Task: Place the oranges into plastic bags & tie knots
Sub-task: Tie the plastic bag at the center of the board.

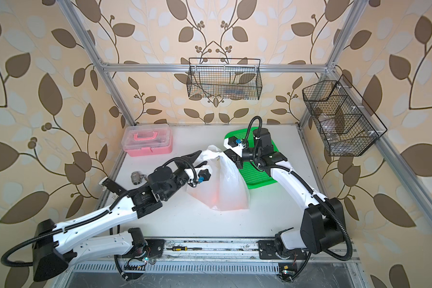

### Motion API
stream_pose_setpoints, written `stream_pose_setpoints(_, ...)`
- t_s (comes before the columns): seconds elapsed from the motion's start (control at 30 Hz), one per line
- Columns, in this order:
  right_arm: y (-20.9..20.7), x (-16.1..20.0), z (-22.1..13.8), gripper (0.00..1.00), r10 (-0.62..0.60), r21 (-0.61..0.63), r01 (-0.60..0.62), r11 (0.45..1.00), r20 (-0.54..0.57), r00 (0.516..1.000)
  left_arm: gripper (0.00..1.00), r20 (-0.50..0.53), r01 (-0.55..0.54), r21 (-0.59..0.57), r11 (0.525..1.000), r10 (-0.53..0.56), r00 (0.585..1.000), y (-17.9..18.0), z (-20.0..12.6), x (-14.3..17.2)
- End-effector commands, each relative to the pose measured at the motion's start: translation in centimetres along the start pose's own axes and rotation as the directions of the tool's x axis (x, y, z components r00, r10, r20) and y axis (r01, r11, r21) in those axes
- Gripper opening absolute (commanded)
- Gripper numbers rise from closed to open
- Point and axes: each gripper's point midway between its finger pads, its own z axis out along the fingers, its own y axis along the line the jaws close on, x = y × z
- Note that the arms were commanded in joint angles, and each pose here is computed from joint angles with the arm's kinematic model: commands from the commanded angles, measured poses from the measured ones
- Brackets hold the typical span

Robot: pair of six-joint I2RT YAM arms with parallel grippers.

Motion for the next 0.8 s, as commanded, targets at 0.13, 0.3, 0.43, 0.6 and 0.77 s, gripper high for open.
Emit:
stream_pose_setpoints(0.13, 0.7, -0.6, -0.5, 0.00, -0.022, 0.003, 0.022, 1.000, 0.004, 1.000, 0.48, 0.012, 0.314, 0.070, 0.947, -0.315, 0.949, -0.9, -4.7, 0.9)
stream_pose_setpoints(0.3, 0.7, -0.6, -0.5, 0.00, -0.019, 0.004, 0.019, 1.000, 0.005, 1.000, 0.38, -0.004, 0.410, 0.135, 0.902, -0.413, 0.911, -3.7, -3.7, 1.5)
stream_pose_setpoints(0.43, 0.8, -0.7, -0.6, 0.00, -0.020, 0.006, 0.020, 1.000, 0.004, 1.000, 0.41, -0.007, 0.423, 0.126, 0.897, -0.425, 0.905, -4.4, -2.3, 1.7)
stream_pose_setpoints(0.6, 0.8, -0.9, -0.7, 0.00, -0.025, 0.008, 0.025, 1.000, 0.006, 1.000, 0.41, 0.003, 0.405, 0.093, 0.909, -0.408, 0.913, -4.1, -0.9, 1.6)
stream_pose_setpoints(0.77, 0.9, -0.9, -0.7, 0.00, -0.024, 0.005, 0.024, 1.000, 0.007, 1.000, 0.41, 0.028, 0.402, 0.037, 0.915, -0.403, 0.915, -2.9, -0.5, 1.4)
